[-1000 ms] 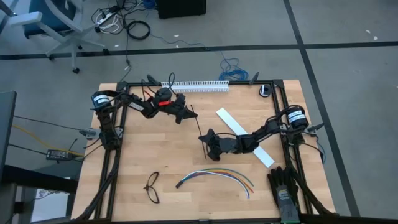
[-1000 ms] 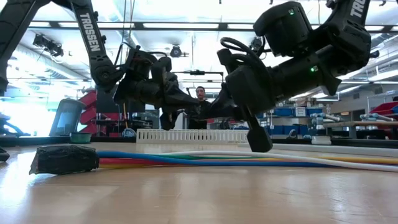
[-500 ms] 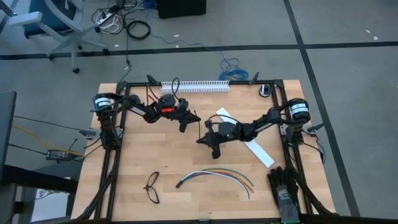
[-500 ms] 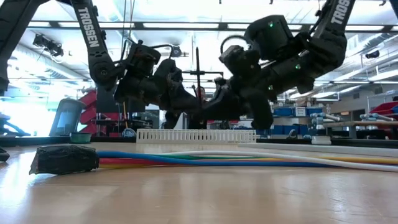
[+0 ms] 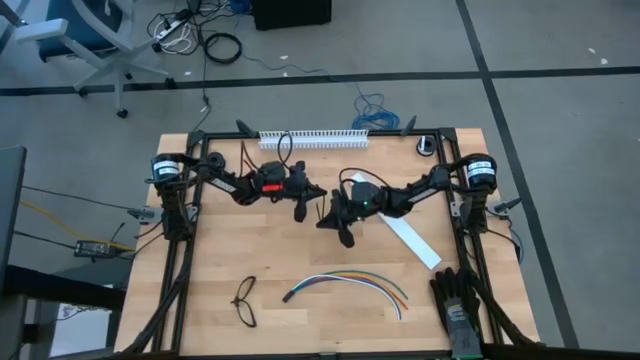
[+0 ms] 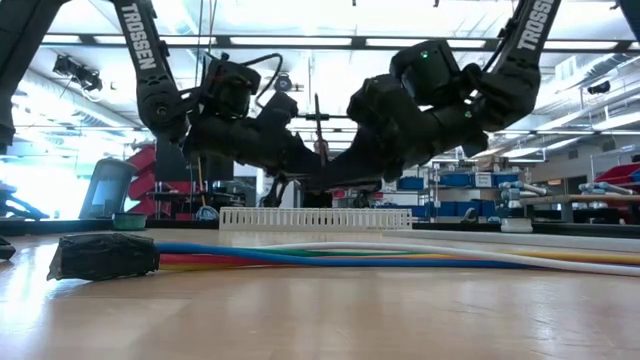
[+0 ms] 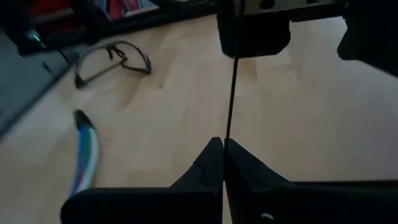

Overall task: Ziptie cables
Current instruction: Wrap the zip tie around the cable wires

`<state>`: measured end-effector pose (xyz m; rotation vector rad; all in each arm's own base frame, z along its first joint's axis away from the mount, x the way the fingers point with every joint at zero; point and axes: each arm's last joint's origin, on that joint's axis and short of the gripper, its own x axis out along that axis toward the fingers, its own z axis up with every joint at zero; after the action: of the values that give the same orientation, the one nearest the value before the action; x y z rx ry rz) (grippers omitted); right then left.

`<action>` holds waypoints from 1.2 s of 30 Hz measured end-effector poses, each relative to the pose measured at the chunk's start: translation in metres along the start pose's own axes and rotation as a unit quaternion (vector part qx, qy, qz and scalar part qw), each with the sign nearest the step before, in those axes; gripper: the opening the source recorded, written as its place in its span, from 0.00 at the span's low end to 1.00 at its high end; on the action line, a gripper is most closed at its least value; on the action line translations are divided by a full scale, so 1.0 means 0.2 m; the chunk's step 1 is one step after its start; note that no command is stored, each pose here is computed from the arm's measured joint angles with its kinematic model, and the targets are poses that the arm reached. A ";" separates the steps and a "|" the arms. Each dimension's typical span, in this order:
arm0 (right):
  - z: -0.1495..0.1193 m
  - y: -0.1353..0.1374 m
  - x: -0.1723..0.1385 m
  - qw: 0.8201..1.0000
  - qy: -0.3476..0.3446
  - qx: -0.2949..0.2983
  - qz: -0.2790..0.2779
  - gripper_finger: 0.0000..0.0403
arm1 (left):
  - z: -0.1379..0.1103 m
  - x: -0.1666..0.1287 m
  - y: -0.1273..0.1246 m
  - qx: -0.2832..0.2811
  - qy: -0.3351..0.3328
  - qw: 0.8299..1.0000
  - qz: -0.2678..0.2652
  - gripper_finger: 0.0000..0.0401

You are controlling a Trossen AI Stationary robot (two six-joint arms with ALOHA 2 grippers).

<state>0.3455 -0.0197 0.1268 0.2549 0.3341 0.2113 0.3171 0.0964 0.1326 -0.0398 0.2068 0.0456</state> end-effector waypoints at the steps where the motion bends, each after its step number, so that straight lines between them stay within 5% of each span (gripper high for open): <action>1: 0.00 -0.01 0.00 1.000 0.000 0.015 0.005 0.00 | 0.00 0.00 0.00 0.010 -0.004 1.000 0.003 0.00; 20: 0.01 -0.02 -0.01 0.985 0.002 0.171 0.023 0.00 | 0.04 0.00 -0.02 0.073 -0.042 0.996 0.011 0.00; 36: 0.01 -0.02 -0.01 0.976 0.002 0.215 0.019 0.00 | -0.01 -0.04 -0.03 0.075 -0.035 0.996 0.034 0.00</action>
<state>0.3453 -0.0242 0.1289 0.6899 0.3768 0.1749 0.3087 0.0909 0.1323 0.1192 0.1412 0.0981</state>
